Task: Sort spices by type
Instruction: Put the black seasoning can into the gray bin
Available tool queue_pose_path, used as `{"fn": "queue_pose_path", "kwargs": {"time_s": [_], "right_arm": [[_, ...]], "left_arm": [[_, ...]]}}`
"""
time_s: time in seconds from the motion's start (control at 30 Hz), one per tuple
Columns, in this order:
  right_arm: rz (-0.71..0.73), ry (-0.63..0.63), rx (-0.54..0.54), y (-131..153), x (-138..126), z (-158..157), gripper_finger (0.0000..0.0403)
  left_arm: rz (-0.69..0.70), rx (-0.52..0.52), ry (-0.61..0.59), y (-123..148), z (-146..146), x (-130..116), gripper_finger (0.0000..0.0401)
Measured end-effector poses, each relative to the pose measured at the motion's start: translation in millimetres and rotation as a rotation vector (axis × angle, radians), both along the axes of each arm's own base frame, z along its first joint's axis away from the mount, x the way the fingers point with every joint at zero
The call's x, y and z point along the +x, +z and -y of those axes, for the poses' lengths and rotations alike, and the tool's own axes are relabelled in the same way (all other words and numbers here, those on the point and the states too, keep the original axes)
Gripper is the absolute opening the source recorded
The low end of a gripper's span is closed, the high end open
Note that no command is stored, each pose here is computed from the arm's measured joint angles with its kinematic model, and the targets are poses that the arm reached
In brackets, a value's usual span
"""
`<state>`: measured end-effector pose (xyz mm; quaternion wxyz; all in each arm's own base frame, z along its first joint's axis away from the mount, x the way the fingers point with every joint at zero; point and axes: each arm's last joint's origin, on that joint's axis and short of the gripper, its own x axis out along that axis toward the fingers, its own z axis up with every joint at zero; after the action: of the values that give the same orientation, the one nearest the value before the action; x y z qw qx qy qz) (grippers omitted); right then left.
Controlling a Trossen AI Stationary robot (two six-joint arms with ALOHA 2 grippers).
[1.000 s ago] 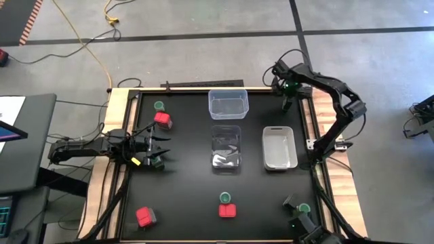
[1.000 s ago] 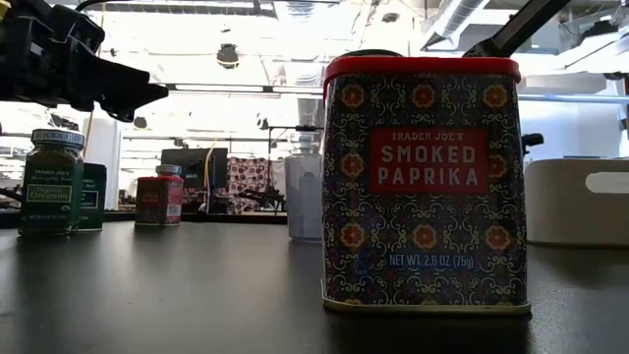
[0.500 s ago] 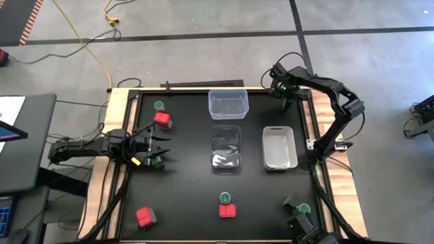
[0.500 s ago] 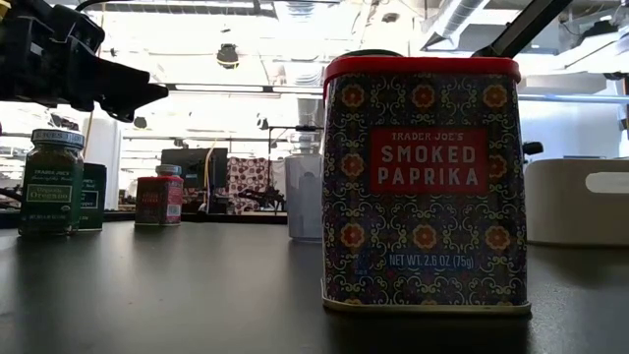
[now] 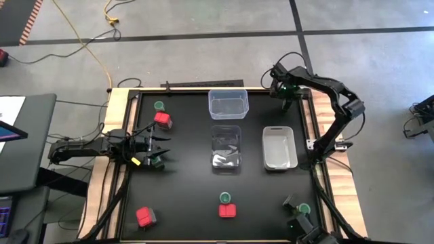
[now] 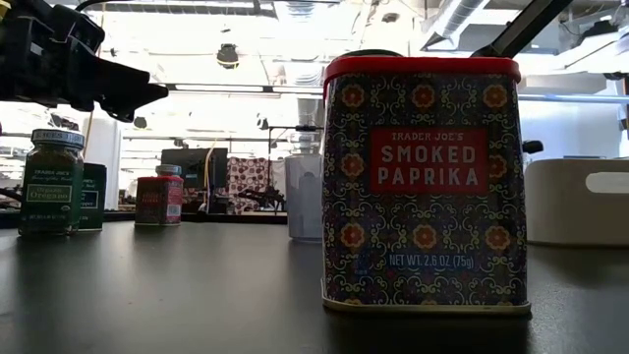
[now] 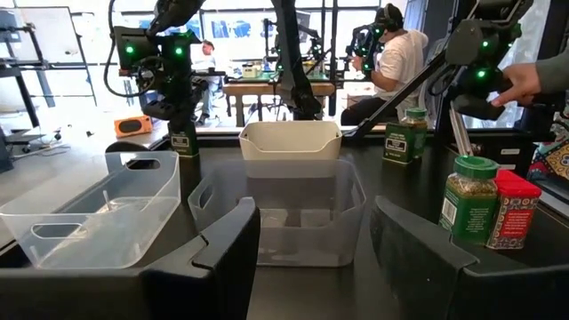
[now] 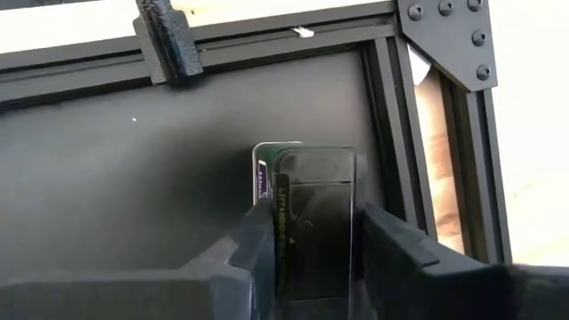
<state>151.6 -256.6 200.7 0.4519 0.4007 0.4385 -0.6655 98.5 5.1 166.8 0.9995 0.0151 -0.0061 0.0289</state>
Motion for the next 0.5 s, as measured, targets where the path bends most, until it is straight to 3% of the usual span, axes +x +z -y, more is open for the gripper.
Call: {"fn": "queue_pose_path", "kwargs": {"time_s": [0.27, 0.5], "right_arm": [[0.012, 0.067, -0.006, 13.0, -3.1, -5.4, 0.0150], [0.066, 0.218, -0.121, 57.7, -7.4, -29.8, 0.0156]], "left_arm": [[0.000, 0.000, 0.000, 0.0, 0.0, 0.0, 0.0203], [0.000, 0.000, 0.000, 0.1, 0.0, 0.0, 0.0203]]}}
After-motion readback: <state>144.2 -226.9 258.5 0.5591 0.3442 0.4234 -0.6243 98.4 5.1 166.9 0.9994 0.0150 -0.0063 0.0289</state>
